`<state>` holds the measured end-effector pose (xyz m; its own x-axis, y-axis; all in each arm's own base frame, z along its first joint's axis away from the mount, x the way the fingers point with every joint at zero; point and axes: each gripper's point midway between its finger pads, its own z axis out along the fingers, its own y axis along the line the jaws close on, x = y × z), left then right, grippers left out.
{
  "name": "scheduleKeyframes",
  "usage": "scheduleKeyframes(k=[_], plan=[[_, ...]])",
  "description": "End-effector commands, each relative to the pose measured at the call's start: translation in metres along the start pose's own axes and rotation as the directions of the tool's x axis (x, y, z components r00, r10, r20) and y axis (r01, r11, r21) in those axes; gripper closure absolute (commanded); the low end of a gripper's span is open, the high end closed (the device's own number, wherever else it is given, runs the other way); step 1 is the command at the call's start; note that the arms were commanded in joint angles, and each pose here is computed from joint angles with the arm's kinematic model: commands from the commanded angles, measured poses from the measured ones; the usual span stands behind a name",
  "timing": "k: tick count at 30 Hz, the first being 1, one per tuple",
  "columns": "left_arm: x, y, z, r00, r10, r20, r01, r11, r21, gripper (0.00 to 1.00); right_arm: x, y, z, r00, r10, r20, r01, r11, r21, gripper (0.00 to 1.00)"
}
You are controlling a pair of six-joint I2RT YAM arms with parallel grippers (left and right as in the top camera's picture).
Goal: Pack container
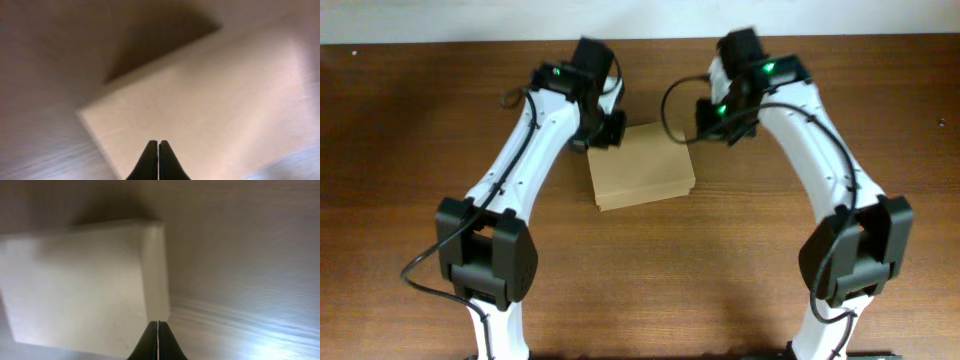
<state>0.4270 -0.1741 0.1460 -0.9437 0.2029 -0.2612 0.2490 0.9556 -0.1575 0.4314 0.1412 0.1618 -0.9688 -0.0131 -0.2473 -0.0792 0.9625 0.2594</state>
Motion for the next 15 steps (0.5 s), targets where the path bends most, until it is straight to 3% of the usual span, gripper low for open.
scheduleKeyframes(k=[1,6,10,14,15], plan=[[-0.054,0.008,-0.092,0.969,0.02,0.245,0.002,0.996,-0.09,0.94,-0.037,-0.017,-0.086,0.977,-0.025,0.213,0.002,0.994,0.109,0.96],[-0.072,0.021,-0.197,0.89,0.041,0.454,0.064,0.975,-0.213,0.9,-0.045,-0.034,-0.166,0.94,-0.078,0.333,-0.014,0.964,0.264,0.96],[-0.067,0.029,-0.266,0.808,0.052,0.587,0.128,0.957,-0.261,0.83,-0.045,-0.026,-0.226,0.886,-0.117,0.448,-0.016,0.959,0.282,0.96],[-0.051,0.038,-0.314,0.74,0.058,0.67,0.195,0.935,-0.297,0.68,-0.04,-0.014,-0.288,0.794,-0.136,0.593,-0.029,0.965,0.26,0.96],[-0.047,0.04,-0.323,0.728,0.059,0.683,0.209,0.93,-0.303,0.59,-0.038,-0.011,-0.304,0.766,-0.148,0.625,-0.023,0.966,0.257,0.94]])
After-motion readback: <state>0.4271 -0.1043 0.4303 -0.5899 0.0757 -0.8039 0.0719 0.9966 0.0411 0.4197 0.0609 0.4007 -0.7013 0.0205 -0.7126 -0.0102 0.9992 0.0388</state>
